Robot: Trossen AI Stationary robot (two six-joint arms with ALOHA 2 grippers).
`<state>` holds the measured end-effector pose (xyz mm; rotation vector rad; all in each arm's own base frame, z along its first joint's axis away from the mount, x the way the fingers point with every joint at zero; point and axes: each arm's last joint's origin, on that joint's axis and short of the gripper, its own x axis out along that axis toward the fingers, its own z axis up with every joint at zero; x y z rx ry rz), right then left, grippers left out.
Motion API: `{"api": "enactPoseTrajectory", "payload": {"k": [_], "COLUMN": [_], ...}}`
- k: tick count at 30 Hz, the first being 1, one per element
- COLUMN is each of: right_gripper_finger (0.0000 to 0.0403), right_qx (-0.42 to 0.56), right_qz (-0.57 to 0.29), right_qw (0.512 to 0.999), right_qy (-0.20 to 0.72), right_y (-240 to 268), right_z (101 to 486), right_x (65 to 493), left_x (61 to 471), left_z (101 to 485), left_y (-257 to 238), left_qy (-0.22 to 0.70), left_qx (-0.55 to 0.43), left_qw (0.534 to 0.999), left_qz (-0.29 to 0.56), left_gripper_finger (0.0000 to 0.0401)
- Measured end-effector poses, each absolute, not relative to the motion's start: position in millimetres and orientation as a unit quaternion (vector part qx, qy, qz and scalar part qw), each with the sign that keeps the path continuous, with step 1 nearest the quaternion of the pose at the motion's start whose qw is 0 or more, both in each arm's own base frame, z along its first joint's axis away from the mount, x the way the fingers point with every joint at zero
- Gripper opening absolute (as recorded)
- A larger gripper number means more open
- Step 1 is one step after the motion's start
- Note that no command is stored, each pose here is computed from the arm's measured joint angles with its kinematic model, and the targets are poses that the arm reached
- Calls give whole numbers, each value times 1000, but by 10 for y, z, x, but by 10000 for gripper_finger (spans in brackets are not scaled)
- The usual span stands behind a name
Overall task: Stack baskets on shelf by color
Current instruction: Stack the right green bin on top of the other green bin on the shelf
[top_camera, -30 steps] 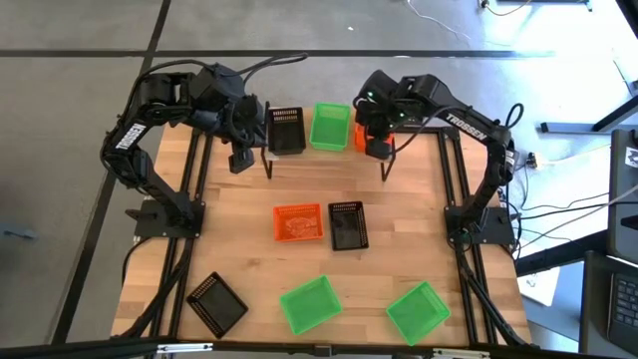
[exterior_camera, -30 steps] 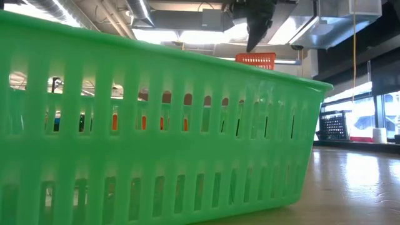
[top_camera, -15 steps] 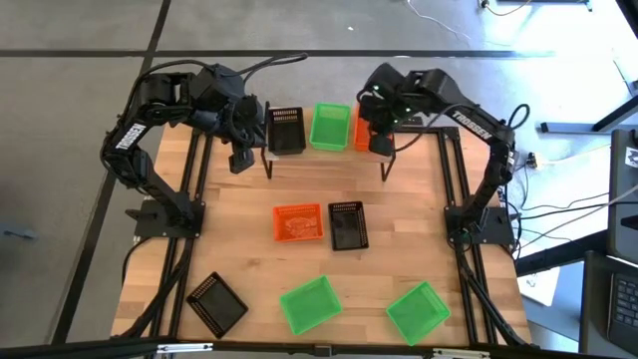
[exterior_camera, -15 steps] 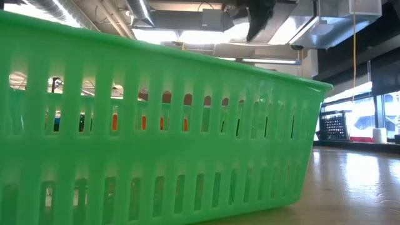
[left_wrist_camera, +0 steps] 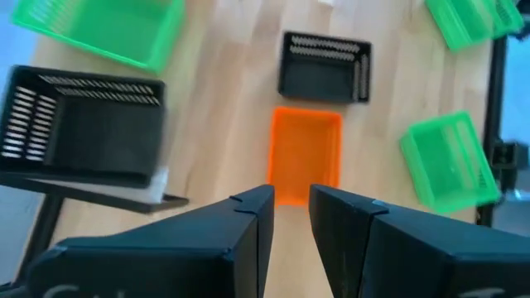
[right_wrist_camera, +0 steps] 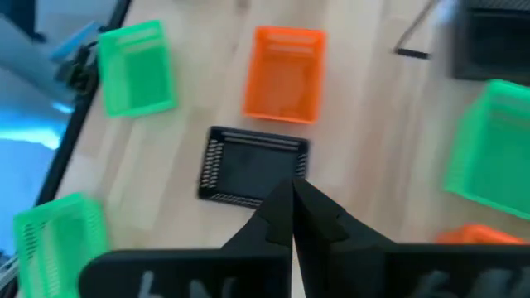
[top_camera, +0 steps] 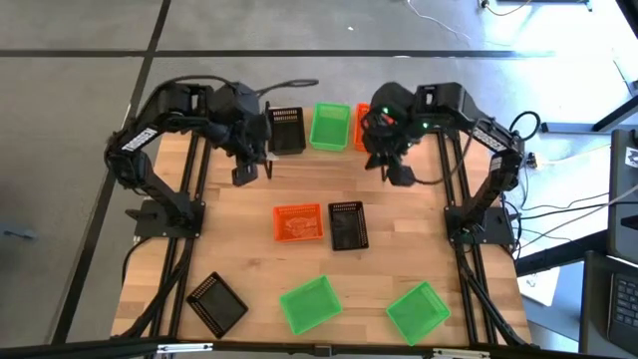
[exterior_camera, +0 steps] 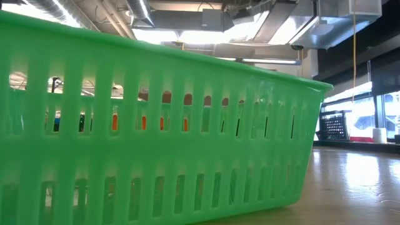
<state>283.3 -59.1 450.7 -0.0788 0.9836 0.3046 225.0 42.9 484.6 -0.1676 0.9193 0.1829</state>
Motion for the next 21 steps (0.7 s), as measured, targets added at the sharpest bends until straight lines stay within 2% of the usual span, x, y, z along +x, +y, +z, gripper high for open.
{"api": "enactPoseTrajectory", "payload": {"k": [7,15,17,21], "right_gripper_finger": [0,0,0,0], "right_qx": [52,191,209,186], "right_qz": [135,100,115,150], "right_qw": [839,757,729,694], "right_qy": [525,617,642,679], "right_y": [-255,274,435,750], "right_z": [4316,3956,3869,3692], "right_x": [2536,2167,2133,2091], "left_x": [2262,2081,2056,1994], "left_z": [4676,4608,4620,4627], "left_y": [356,319,316,303], "left_qy": [466,457,441,424], "left_qx": [-75,-77,-76,-79], "left_qw": [878,884,892,900], "left_qz": [73,63,63,57], "left_gripper_finger": [70,70,70,70]}}
